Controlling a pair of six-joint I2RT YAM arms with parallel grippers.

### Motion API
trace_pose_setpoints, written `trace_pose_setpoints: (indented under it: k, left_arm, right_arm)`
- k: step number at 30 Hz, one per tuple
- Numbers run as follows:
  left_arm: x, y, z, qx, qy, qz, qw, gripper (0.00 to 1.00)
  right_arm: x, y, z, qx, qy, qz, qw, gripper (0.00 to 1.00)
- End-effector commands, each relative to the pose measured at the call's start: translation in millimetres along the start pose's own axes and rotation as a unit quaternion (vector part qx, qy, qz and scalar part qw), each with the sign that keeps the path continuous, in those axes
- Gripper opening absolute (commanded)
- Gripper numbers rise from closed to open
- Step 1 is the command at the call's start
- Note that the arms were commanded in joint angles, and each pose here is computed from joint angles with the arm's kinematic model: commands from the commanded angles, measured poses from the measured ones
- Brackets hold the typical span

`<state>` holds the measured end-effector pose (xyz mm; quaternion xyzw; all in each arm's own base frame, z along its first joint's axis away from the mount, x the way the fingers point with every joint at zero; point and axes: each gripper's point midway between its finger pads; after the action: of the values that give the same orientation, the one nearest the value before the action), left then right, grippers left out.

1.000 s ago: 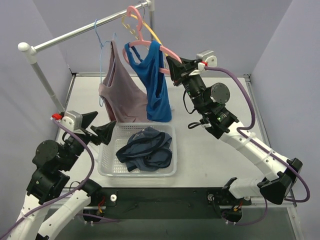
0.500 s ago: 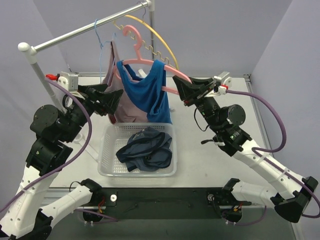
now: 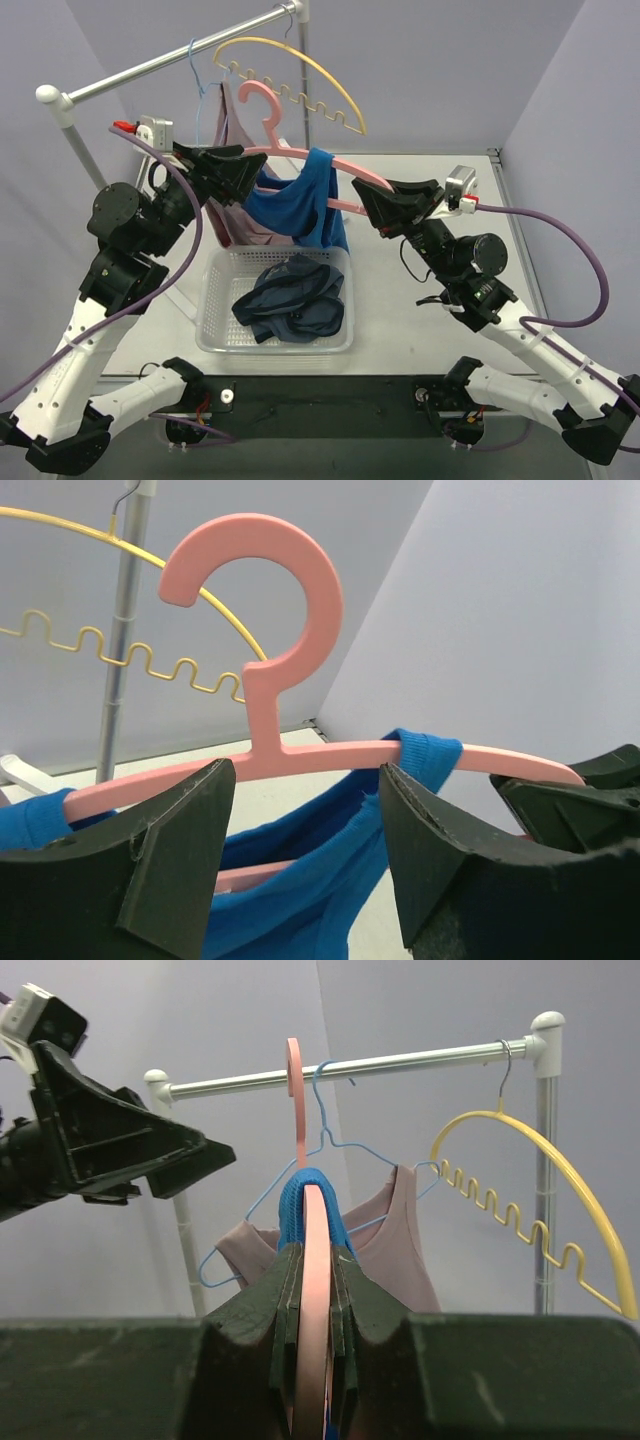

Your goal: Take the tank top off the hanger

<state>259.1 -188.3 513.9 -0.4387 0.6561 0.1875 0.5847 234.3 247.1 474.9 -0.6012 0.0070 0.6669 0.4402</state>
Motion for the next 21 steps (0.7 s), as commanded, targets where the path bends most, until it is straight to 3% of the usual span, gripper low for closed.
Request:
trace_pose_setpoints:
  k: [1,8,13,14,15,18,21]
  left_arm:
    - [-28.3,-15.8,-4.4,0.006,0.015,-0.05,0.999,0.68]
    - [-18.9,-30.8,-7.4,0.022,0.029,-0.047,0.998,0.65]
    - [-8.7,-38.2,-4.1,0.019,0.024,-0.033,0.999,0.58]
    - [-6.4,-39.2,-4.1,0.021,0.022,-0.03,0.999,0.52]
    - [-5.2,-39.7,-4.4,0.022,0.021,-0.029,0.999,0.35]
    - [-1.9,-39.6,-4.8,0.025,0.024,-0.025,0.999,0.06]
    - [-3.1,-37.9,-3.1,0.02,0.021,-0.027,0.999,0.0]
  right_arm:
    - [-64.6,7.5,41.6,-0.078,-0.024,-0.1,0.992,0.0]
    - [-59.2,11.1,53.0,-0.097,-0.03,-0.086,0.991,0.0]
    - [-46.6,17.7,53.7,-0.101,-0.032,-0.073,0.992,0.0]
    - [-46.2,19.2,53.8,-0.102,-0.032,-0.072,0.992,0.0]
    - [-44.6,19.5,52.4,-0.099,-0.03,-0.07,0.992,0.0]
    - [-40.6,19.8,45.1,-0.08,-0.029,-0.063,0.994,0.0]
    - [-33.0,20.6,29.2,-0.033,-0.033,-0.042,0.998,0.01]
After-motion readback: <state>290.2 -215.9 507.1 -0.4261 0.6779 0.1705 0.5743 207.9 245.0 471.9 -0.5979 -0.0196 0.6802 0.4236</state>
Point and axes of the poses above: each gripper's point midway between its finger pads, its own y axis back along the fingers, its own z axis along the line the jaws close on, x = y × z, and after that the axes turned 10 degrees about -y, right-handed
